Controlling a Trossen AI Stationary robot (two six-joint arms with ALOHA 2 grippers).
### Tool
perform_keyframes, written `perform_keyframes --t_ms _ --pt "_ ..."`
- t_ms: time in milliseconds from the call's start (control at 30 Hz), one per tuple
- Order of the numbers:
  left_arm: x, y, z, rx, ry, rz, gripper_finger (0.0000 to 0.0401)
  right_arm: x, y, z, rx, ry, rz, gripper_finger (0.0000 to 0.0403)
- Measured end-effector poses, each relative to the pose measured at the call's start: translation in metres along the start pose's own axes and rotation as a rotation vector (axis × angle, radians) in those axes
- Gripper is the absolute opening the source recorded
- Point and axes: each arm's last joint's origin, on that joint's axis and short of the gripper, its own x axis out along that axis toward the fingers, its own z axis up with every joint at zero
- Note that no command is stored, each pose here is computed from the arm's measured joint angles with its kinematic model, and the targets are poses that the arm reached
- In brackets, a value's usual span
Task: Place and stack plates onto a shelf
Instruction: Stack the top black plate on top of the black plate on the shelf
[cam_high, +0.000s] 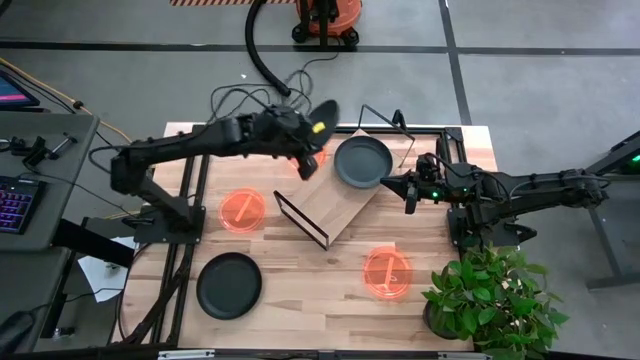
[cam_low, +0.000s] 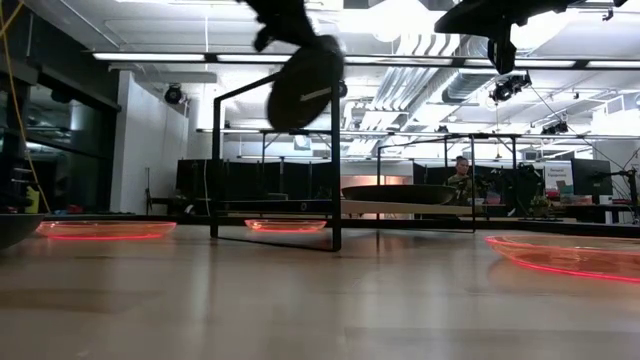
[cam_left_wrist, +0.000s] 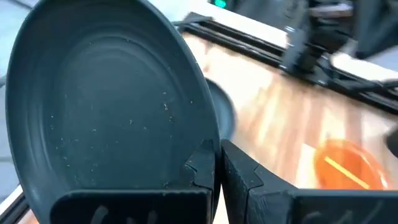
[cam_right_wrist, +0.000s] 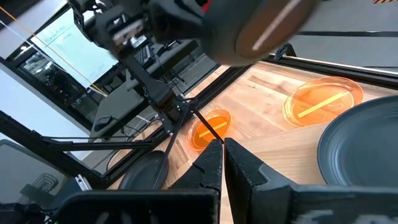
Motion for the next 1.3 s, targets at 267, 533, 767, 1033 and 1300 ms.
perform_keyframes --t_ms 267,533,767,1033,1300 --pt "0.035 -0.043 0.009 0.132 0.033 -0.132 0.0000 0.000 0.000 0.000 -0.001 -0.003 -0.003 0.0000" --pt "0.049 -0.063 0.005 0.167 0.044 -0.227 0.0000 0.000 -0.002 0.001 -0.003 -0.041 -0.052 0.0000" --pt "0.048 -0.064 0.005 0.232 0.026 -0.221 0.0000 0.000 -0.002 0.001 -0.003 -0.045 -0.058 0.0000" --pt "0.052 -0.065 0.003 0.319 0.000 -0.224 0.0000 0.000 -0.002 0.001 -0.003 -0.050 -0.065 0.0000" --pt "0.066 -0.063 -0.014 0.373 0.009 -0.222 0.0000 0.000 -0.002 0.001 -0.011 -0.054 -0.072 0.0000"
